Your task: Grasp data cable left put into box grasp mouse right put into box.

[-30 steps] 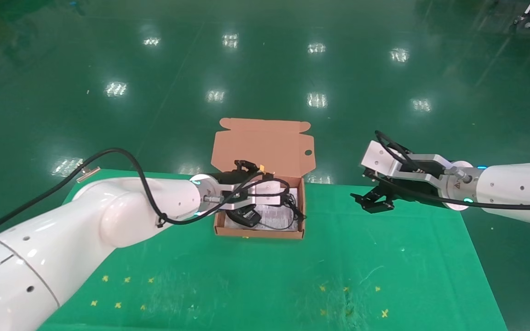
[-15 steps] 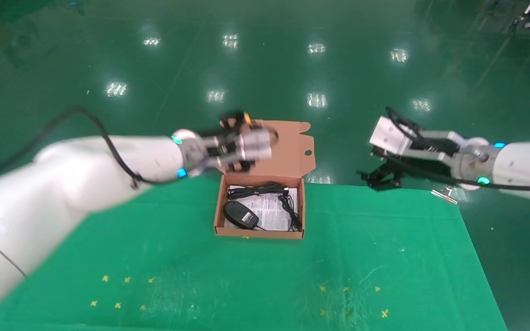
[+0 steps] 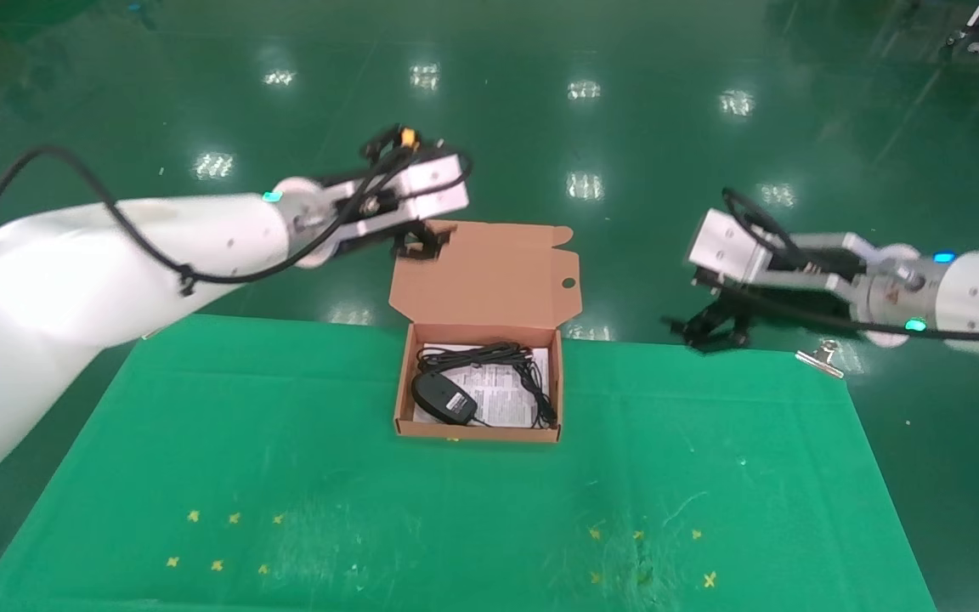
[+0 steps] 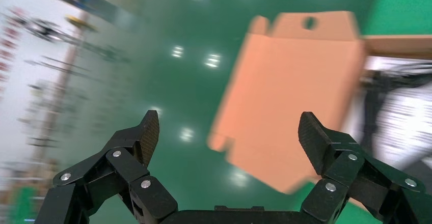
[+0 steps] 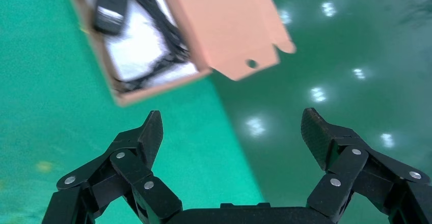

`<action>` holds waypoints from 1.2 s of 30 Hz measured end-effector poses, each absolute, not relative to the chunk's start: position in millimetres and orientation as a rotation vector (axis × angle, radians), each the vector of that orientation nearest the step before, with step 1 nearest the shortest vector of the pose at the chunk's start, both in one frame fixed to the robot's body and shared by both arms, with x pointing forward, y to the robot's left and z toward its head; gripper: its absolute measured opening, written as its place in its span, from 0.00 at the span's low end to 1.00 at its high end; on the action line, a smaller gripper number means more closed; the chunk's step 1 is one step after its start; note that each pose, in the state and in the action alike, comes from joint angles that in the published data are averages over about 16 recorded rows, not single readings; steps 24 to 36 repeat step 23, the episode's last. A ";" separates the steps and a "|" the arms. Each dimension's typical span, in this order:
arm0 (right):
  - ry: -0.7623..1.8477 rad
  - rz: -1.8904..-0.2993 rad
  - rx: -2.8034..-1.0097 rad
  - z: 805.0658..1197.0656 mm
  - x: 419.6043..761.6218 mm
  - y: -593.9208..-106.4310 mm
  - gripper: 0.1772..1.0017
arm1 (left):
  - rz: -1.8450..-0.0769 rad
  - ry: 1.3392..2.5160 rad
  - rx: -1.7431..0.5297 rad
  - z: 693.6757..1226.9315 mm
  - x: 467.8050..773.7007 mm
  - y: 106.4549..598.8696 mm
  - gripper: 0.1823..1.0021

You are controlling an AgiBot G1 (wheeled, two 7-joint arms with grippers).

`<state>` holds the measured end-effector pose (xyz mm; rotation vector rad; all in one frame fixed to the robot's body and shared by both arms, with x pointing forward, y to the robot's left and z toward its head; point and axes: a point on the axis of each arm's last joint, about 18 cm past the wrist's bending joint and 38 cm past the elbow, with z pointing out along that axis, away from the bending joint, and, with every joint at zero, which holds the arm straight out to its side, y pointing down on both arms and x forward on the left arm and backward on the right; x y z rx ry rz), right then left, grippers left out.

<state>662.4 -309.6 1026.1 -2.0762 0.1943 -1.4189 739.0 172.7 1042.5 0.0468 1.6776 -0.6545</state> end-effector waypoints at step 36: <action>0.171 -1.002 -1.983 990.9 619.1 -289.3 1.00 | -1.081 1.892 -0.111 985.0 689.1 218.7 1.00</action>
